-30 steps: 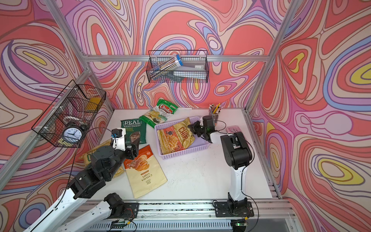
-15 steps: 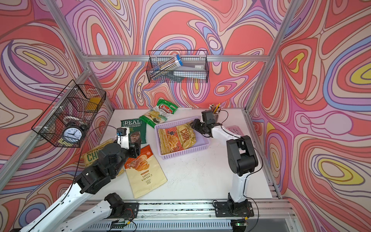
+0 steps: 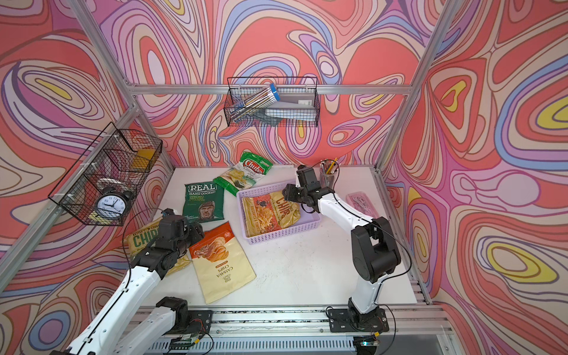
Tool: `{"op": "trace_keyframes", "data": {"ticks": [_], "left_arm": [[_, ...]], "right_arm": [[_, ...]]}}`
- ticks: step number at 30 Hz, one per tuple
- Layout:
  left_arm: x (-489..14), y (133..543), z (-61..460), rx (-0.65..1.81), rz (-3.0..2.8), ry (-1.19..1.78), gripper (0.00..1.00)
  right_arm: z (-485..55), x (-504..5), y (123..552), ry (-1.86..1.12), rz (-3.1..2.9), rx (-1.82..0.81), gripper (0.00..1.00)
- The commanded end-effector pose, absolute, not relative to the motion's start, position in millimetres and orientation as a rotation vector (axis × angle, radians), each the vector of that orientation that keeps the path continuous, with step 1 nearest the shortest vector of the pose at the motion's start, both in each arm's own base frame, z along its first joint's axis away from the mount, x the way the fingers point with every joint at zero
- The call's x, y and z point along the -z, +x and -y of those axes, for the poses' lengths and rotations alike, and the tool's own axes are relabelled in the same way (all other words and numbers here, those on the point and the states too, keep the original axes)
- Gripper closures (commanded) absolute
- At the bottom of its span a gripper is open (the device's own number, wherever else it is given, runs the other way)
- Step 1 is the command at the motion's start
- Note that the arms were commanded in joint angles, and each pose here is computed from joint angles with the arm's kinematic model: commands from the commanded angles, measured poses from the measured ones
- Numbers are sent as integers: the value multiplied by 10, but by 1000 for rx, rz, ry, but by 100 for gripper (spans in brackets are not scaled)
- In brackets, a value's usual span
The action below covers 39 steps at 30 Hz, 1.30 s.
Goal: Put the potato chips into the basket
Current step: Place the potato chip in the basket, then pick up the potato chip from the center of the board.
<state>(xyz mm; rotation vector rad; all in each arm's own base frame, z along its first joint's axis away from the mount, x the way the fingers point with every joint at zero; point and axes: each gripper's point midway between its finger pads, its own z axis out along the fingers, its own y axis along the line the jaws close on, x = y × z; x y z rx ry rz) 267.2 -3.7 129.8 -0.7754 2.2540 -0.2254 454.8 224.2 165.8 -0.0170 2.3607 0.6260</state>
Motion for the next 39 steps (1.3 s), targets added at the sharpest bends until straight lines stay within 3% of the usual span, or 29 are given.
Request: {"op": "trace_keyframes", "data": {"ticks": [1, 9, 19, 32, 39], "left_arm": [[-929, 2502, 115, 388, -2311, -1044, 35], [-368, 2350, -11, 224, -2470, -1094, 37], [-482, 2318, -186, 69, -2481, -997, 38], [-49, 2108, -71, 142, -2537, -1113, 39], [-9, 2104, -11, 202, -2525, -1153, 54]], "right_arm": [[-2268, -1800, 4475, -86, -2333, -649, 48], [-2294, -1777, 4413, -122, -2338, -672, 48], [-2337, -1655, 4390, -142, -2361, -694, 48], [-2404, -1659, 4368, -158, -2369, -742, 49], [-2389, -1615, 4352, -151, -2380, -738, 49]]}}
